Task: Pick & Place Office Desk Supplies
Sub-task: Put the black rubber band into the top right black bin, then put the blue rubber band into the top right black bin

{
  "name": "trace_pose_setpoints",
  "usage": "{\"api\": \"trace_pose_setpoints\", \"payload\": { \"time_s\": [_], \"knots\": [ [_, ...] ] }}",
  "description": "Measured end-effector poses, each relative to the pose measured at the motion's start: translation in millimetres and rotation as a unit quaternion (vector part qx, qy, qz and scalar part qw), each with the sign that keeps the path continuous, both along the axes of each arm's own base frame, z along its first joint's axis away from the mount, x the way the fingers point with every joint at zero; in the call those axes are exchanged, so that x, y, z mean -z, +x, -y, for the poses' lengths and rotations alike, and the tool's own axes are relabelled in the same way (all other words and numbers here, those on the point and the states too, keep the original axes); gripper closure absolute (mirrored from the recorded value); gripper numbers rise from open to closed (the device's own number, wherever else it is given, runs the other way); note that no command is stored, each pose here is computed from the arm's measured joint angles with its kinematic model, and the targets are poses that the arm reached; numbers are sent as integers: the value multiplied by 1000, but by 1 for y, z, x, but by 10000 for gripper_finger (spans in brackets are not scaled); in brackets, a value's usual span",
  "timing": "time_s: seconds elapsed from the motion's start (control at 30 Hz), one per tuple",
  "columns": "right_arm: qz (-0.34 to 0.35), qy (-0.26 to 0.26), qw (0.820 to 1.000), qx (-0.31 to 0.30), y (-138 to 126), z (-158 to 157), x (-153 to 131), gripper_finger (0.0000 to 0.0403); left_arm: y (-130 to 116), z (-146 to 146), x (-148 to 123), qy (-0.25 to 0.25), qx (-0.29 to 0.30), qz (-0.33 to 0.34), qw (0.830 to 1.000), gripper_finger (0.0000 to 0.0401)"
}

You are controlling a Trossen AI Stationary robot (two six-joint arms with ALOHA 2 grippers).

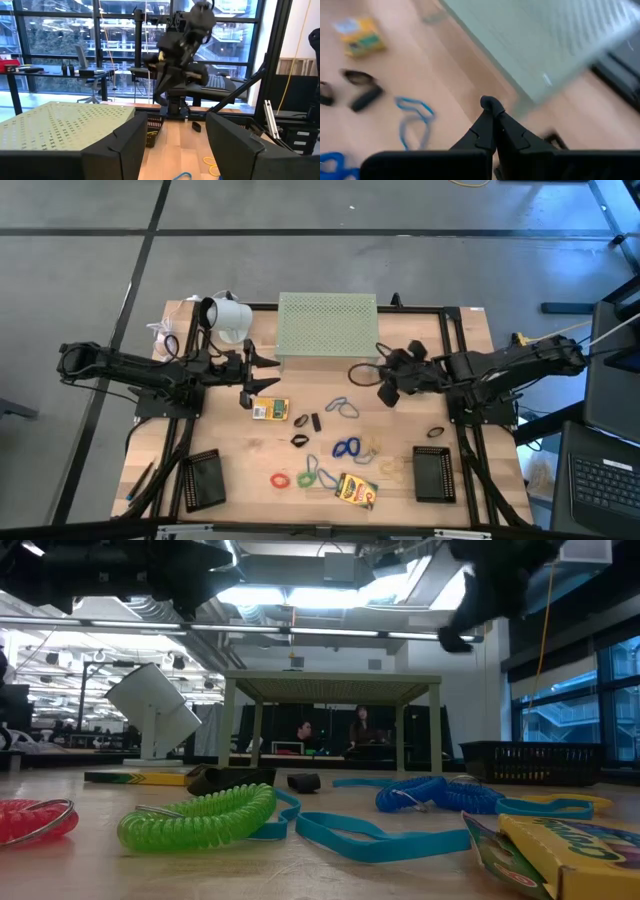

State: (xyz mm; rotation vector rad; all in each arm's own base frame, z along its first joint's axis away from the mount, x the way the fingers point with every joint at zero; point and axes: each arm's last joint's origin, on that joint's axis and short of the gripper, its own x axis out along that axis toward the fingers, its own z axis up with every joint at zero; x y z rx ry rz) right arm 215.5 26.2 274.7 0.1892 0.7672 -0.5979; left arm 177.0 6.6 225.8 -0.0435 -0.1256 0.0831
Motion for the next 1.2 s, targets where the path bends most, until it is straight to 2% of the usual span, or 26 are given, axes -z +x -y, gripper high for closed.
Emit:
{"api": "trace_pose_setpoints", "payload": {
  "time_s": [0.2, 0.37, 0.6, 0.87, 1.2],
  "knots": [
    [-43, 37, 994, 90, -15, 3, 12, 395, 0, 0, 0, 0, 0, -2, 1000, 203],
    [-48, 27, 988, 146, -23, 6, 37, 386, 1, 0, 2, 0, 0, -8, 1000, 203],
    [-33, 20, 970, 242, -34, 17, 65, 366, 4, 0, 6, -1, 0, -21, 1000, 203],
    [-39, 21, 967, 253, -36, 21, 69, 345, 8, 0, 12, -21, 2, -38, 999, 203],
    [-40, 21, 966, 254, -36, 22, 69, 261, 12, 0, 17, -22, 1, -49, 999, 203]
  ]
}}
